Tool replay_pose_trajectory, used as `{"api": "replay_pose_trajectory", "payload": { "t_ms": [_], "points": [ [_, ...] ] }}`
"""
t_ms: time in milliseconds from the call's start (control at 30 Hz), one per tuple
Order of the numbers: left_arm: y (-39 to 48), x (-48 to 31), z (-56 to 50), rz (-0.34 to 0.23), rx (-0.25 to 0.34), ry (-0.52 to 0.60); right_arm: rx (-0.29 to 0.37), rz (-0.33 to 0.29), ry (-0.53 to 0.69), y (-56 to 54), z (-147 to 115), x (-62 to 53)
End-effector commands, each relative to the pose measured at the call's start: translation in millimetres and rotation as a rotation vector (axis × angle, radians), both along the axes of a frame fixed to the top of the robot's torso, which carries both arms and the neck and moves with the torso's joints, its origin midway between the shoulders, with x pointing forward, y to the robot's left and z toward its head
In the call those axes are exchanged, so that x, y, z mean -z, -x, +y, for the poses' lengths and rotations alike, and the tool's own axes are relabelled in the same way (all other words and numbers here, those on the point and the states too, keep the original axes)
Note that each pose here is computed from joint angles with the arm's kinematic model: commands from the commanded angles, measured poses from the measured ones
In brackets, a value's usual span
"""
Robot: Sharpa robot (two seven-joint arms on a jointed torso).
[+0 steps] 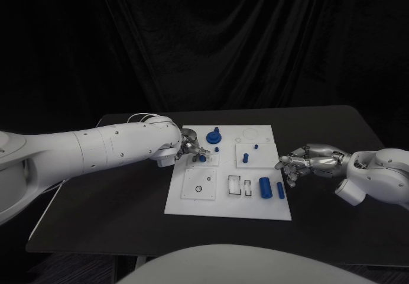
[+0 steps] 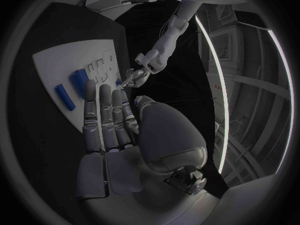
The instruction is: Assemble the parts on the task board
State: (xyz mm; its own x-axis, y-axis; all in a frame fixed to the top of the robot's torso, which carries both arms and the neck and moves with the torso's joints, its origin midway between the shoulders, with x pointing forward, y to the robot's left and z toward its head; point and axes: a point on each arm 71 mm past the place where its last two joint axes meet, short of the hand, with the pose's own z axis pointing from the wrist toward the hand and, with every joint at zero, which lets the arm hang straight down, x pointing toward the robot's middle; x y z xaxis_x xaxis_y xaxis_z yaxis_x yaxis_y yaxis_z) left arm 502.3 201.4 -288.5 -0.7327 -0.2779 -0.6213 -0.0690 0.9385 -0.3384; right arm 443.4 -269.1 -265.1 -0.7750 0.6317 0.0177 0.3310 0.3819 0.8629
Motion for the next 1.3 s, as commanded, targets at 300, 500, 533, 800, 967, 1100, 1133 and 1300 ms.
{"api": "replay_pose_trajectory", "payload": {
  "t_ms": [300, 500, 533, 800, 967, 1100, 1133, 1300],
  "points": [
    [-2.7, 1.5, 0.2, 0.003, 0.007, 0.008, -0.018, 0.024, 0.009, 2.2, 0, 2.5],
    [-2.8, 1.5, 0.3, 0.003, 0.010, 0.009, -0.020, 0.029, 0.013, 2.3, 0, 2.9],
    [-2.9, 1.5, 0.0, 0.003, 0.010, 0.010, -0.021, 0.030, 0.013, 2.4, 0, 3.1],
    [-3.6, 1.3, -3.0, -0.002, 0.018, 0.018, -0.027, 0.036, 0.015, 3.1, 1, 4.1],
    [-3.4, 1.3, -5.2, 0.000, 0.024, 0.020, -0.027, 0.039, 0.017, 3.3, 1, 4.3],
    [-3.5, 1.3, -7.2, -0.001, 0.028, 0.023, -0.028, 0.041, 0.018, 3.4, 1, 4.5],
    [-3.6, 1.2, -7.9, -0.002, 0.029, 0.024, -0.029, 0.041, 0.018, 3.5, 1, 4.5],
    [-3.8, 1.2, -10.5, -0.001, 0.034, 0.025, -0.032, 0.044, 0.019, 3.6, 1, 4.7]
  ]
}}
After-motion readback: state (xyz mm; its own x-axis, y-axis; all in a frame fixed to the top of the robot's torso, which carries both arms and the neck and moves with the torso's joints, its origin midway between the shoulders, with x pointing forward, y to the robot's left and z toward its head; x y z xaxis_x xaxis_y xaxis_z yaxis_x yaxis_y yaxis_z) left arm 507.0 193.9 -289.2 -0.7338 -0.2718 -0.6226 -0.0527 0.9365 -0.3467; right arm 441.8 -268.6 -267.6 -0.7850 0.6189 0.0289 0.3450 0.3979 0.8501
